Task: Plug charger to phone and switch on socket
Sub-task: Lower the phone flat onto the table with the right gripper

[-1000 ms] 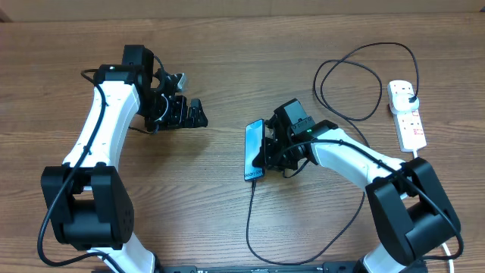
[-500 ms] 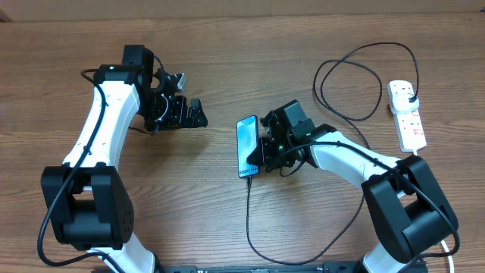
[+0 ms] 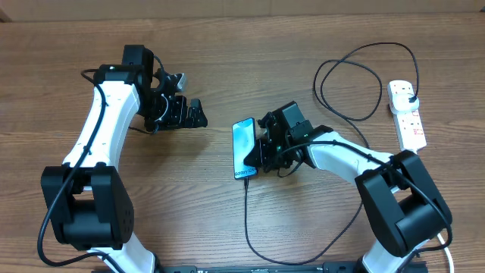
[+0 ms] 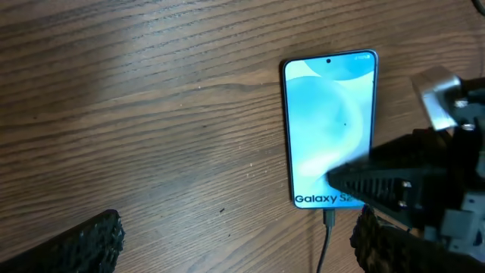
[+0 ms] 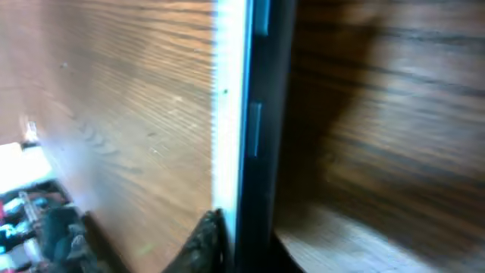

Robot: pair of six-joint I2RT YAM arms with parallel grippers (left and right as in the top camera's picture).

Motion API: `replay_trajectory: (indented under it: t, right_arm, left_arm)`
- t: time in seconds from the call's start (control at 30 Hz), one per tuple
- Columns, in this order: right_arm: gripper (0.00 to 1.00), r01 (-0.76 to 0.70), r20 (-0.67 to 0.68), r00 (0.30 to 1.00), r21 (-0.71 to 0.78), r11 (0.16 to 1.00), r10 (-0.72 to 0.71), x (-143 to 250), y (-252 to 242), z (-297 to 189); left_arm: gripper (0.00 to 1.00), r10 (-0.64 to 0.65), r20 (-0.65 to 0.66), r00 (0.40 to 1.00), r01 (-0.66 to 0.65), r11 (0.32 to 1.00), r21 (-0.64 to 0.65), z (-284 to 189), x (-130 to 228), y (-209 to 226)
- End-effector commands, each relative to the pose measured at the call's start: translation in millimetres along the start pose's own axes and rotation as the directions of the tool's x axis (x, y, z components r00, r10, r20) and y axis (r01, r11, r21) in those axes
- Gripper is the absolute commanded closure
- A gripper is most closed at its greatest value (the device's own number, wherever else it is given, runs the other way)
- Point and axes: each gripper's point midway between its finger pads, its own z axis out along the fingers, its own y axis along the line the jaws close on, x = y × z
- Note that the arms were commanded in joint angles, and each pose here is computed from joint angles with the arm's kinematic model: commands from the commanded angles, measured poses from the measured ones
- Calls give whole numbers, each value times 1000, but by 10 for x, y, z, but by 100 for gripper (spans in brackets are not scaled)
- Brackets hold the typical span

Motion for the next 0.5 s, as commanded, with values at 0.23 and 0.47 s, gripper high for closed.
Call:
replay_trajectory:
  t: [0.23, 0.47]
  right_arm:
    - [70, -24, -14, 1000, 57, 998, 25, 61, -182, 109]
    - [61, -32, -6, 999, 69, 997, 33, 49, -205, 108]
  left_arm:
    - [0, 1, 26, 1000, -1, 1000, -7, -76, -24, -28]
    - [0, 1, 26, 1000, -1, 1000, -7, -76, -24, -28]
